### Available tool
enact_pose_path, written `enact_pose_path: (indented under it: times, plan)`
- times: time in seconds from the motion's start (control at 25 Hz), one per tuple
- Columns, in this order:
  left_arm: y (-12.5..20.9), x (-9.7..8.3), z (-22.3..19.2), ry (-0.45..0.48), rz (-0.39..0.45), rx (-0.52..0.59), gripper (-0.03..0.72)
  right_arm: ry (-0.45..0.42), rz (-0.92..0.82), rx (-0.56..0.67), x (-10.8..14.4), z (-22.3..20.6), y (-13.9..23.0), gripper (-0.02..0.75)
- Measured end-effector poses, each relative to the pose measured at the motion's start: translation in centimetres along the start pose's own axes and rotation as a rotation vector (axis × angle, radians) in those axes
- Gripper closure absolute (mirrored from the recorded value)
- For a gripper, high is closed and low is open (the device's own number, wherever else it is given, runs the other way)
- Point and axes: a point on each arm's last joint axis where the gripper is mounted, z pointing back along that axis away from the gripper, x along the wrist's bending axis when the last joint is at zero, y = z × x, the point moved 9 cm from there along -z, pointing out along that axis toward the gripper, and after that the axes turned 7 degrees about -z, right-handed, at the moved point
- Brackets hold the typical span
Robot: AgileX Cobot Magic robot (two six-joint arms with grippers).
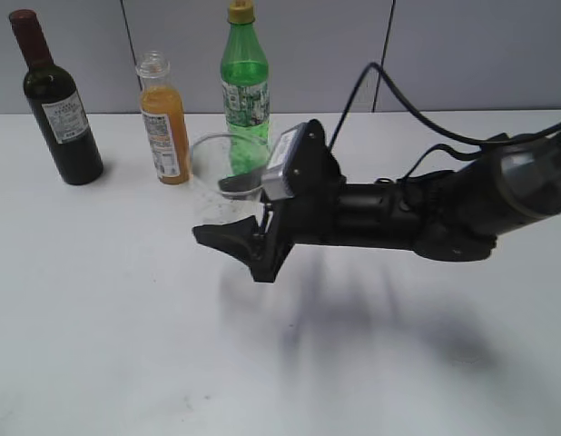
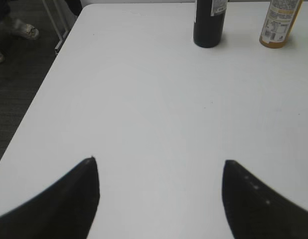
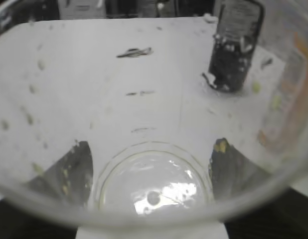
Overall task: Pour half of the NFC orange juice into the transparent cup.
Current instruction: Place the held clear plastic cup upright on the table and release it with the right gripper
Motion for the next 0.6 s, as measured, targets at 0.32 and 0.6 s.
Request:
enact_pose_path:
  times: [0.32,0.6]
  plan:
    - [0.0,0.0,0.0,0.000,0.000,0.000,0.096,-0.178,0.026,0.080,3.1,-5.7,1.8,0.187]
    - [0.0,0.0,0.0,0.000,0.000,0.000,0.097,-0.278,0.052,0.237,4.1,-7.0,5.9,0.188]
